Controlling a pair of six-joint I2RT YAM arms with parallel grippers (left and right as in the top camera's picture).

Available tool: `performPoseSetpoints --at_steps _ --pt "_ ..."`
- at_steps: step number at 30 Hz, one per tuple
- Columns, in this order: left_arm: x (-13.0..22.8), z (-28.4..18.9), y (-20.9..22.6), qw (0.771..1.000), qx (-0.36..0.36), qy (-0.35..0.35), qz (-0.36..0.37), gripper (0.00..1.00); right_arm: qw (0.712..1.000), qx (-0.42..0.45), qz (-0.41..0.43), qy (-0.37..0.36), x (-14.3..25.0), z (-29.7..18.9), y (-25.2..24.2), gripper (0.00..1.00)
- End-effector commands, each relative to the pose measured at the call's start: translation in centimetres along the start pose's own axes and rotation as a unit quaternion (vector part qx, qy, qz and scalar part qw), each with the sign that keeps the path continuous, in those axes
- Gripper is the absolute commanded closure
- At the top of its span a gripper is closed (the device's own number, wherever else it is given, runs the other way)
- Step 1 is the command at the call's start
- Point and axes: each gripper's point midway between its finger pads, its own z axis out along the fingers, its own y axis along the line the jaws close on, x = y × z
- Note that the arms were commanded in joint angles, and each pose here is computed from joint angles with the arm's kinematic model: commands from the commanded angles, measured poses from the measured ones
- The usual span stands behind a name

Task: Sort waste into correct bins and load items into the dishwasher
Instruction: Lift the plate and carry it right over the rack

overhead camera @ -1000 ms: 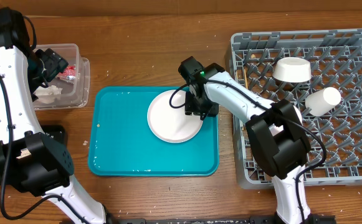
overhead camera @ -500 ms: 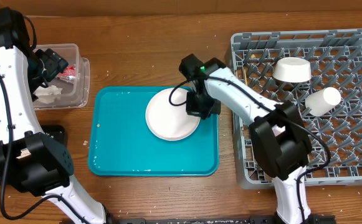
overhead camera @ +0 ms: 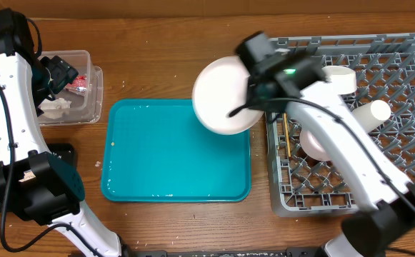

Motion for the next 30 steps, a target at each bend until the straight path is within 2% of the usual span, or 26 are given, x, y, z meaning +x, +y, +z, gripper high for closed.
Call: performPoseSetpoints --at_steps 1,7,12,20,30 --pt "-0.4 -0.8 0.4 1.0 0.001 -0.013 -0.008 0.0 0.993 0.07 0.061 -0.074 -3.8 -2.3 -6.5 0.96" --pt "-0.4 -0.8 0.4 1.0 0.001 -0.013 -0.008 0.0 0.966 0.188 0.136 -0.111 -6.6 -1.9 -15.4 0.96" --pt "-0.4 -0.8 0.4 1.0 0.001 -0.013 -0.008 0.0 0.95 0.227 0.171 -0.13 -7.7 -1.2 -18.8 0.96" --pt "-0.4 -0.8 0.3 1.0 0.001 -0.013 -0.008 0.0 0.942 0.229 0.188 -0.16 -9.1 -0.4 -19.2 0.96" --pt "-0.4 -0.8 0.3 1.0 0.001 -0.013 -0.008 0.0 0.932 0.253 0.189 -0.178 -8.8 2.9 -19.6 0.96"
